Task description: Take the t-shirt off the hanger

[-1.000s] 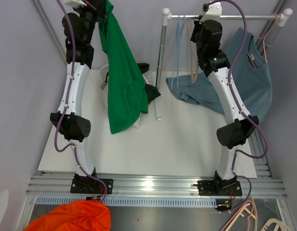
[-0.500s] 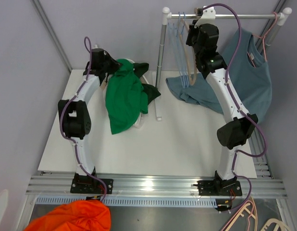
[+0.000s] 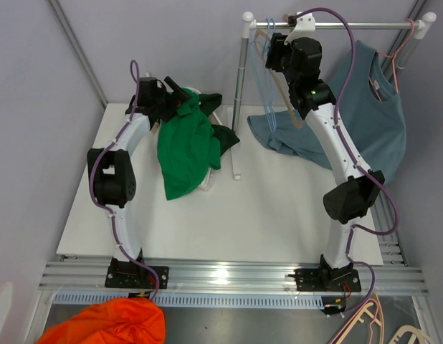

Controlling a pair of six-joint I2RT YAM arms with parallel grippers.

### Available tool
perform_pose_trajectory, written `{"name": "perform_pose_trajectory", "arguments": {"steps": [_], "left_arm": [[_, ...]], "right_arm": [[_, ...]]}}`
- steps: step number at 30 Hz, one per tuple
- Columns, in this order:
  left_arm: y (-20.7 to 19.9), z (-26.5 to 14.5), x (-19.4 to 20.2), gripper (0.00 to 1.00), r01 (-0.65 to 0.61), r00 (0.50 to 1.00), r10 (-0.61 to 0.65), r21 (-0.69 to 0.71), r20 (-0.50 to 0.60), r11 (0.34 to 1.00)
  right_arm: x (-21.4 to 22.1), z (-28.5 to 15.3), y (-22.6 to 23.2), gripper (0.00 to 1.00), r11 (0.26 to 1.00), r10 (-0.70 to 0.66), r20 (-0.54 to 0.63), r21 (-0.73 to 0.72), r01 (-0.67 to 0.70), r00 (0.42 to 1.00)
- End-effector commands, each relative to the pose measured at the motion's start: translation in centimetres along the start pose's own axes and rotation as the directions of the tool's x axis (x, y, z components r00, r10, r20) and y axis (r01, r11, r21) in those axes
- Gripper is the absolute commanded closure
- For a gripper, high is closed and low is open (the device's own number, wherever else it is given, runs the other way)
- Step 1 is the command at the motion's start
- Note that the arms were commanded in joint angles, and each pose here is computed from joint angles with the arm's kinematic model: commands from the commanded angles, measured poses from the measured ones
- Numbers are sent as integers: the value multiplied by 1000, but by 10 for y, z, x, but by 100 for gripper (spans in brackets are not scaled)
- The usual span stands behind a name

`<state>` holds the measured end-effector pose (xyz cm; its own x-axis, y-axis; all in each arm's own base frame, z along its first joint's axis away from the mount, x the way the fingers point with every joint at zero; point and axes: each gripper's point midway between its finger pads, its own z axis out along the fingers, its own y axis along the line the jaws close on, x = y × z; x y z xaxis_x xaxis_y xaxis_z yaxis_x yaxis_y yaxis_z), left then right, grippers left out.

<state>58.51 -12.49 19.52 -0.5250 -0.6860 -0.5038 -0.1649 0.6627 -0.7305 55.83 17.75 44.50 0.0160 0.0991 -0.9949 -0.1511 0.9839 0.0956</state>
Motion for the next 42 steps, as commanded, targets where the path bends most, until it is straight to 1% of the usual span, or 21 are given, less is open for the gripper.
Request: {"name": "perform_pose_trajectory", "arguments": {"steps": [1, 3, 7, 8, 9, 10, 12, 16, 17, 18, 20, 23, 24, 27, 28, 32, 34, 36, 38, 40, 42], "left_arm": [[-47, -34, -24, 1, -85, 994, 79, 79, 80, 993], [-62, -51, -31, 1, -127, 985, 116, 79, 128, 989], [-93, -85, -41, 1, -227, 952, 209, 56, 223, 972], [-99, -91, -40, 1, -268, 939, 250, 46, 238, 962], [-110, -101, -46, 0, -286, 927, 264, 48, 266, 957], [-113, -113, -51, 0, -297, 916, 277, 25, 289, 955], [-128, -129, -59, 1, -327, 897, 304, 21, 322, 945], [-139, -155, -64, 0, -370, 867, 356, -29, 348, 929], [-140, -165, -63, 0, -383, 857, 375, -51, 355, 922], [-141, -170, -64, 0, -381, 853, 377, -62, 362, 922], [-139, -184, -61, 1, -373, 850, 380, -93, 365, 923], [-144, -199, -51, 1, -387, 844, 398, -105, 359, 916], [-140, -204, -50, 1, -389, 836, 415, -146, 359, 910], [-151, -224, -38, 0, -429, 807, 459, -164, 371, 888], [-157, -228, -30, 0, -447, 803, 471, -153, 365, 881], [-158, -250, -20, 1, -480, 786, 498, -145, 366, 865], [-162, -266, -20, 1, -477, 780, 477, -108, 405, 872], [-159, -267, -14, 1, -472, 786, 463, -86, 411, 877], [-159, -270, -11, 0, -459, 794, 439, -59, 421, 887], [-158, -269, -8, 0, -452, 800, 431, -52, 418, 890], [-159, -267, -6, 0, -453, 800, 427, -43, 421, 891]], "right_arm": [[-38, -23, -9, 41, 1000, 13, 55, 15, -14, 998], [-44, -28, -13, 34, 1000, 17, 55, 14, -17, 998], [-55, -49, -29, 32, 999, 13, 41, 38, -15, 999], [-68, -62, -33, 30, 999, 17, 66, 43, -20, 998], [-62, -66, -35, 29, 999, 14, 50, 48, -16, 999], [-65, -72, -38, 25, 998, 17, 60, 55, -20, 998], [-73, -89, -47, 23, 997, 16, 71, 75, -21, 997], [-81, -119, -74, 22, 989, 4, 64, 149, -13, 998], [-81, -125, -86, 20, 980, 2, 65, 199, -15, 998], [-90, -137, -102, 18, 973, 6, 91, 229, -27, 996], [-84, -142, -119, 16, 964, 41, 89, 257, -63, 995], [-87, -155, -156, 13, 927, 55, 76, 365, -79, 996], [-84, -161, -176, 12, 899, 51, 55, 433, -70, 997], [-92, -164, -197, 6, 874, 39, 62, 481, -64, 997], [-92, -167, -216, 5, 858, 36, 66, 510, -65, 997], [-81, -163, -248, 5, 863, 100, 34, 494, -104, 994], [-82, -162, -256, 5, 867, 142, 19, 479, -134, 990], [-67, -157, -277, 5, 854, 181, -29, 501, -143, 983], [-76, -155, -284, 5, 865, 177, -26, 482, -143, 984], [-71, -148, -293, 9, 865, 184, -35, 481, -144, 982], [-64, -137, -295, 14, 886, 226, -40, 425, -188, 973]]}}
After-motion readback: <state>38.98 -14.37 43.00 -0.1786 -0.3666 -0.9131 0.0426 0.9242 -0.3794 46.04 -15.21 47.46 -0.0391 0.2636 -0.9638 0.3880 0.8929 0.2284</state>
